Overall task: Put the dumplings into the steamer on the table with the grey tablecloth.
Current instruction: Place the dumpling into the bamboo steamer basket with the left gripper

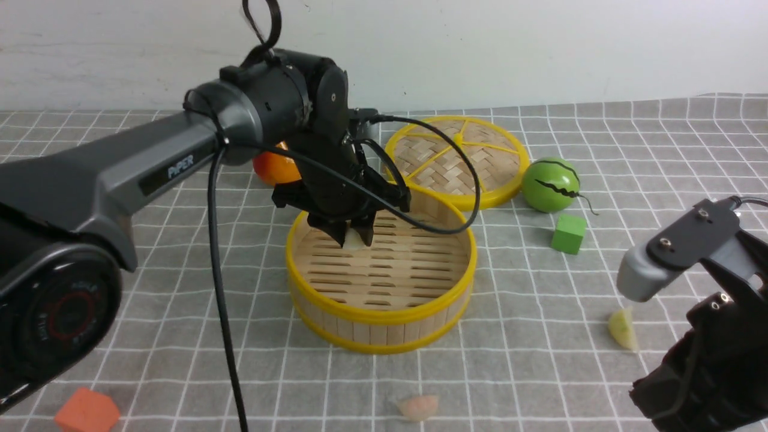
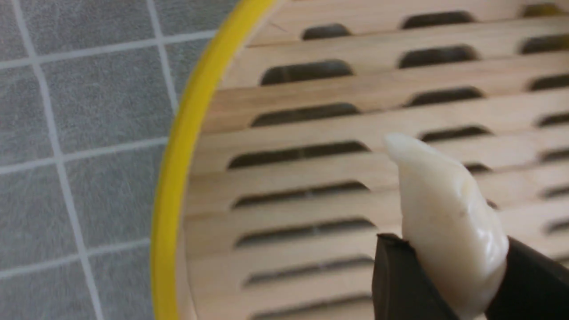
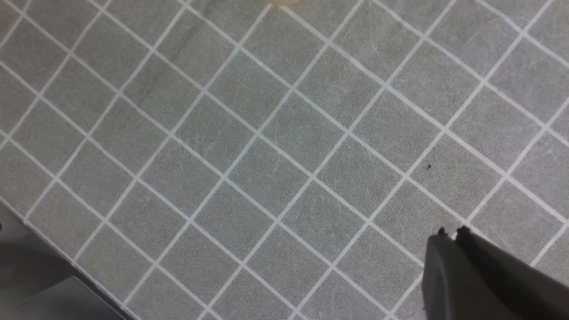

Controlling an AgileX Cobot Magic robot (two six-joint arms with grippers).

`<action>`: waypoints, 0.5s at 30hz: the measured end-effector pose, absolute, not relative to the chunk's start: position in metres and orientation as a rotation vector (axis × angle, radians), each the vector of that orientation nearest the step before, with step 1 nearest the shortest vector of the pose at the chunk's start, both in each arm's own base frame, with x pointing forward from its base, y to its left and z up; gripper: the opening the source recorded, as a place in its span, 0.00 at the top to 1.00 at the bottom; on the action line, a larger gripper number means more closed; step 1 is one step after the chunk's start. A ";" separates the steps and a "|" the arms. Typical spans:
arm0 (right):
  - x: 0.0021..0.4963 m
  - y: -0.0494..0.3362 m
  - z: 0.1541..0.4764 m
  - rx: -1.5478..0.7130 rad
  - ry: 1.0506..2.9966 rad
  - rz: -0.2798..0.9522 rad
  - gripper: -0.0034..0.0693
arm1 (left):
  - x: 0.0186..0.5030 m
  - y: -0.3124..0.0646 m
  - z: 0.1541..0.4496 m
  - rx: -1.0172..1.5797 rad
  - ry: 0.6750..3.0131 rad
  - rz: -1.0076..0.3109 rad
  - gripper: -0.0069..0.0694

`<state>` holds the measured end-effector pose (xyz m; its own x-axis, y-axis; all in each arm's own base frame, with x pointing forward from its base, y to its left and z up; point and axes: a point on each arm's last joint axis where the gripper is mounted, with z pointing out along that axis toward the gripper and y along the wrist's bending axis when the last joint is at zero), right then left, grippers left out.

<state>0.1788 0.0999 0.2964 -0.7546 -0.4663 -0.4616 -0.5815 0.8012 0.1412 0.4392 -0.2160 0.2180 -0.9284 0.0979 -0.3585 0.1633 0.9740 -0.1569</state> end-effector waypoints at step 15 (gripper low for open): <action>0.201 0.081 0.316 -0.511 2.594 0.193 0.81 | 0.448 -0.212 0.228 0.160 2.786 -0.248 0.33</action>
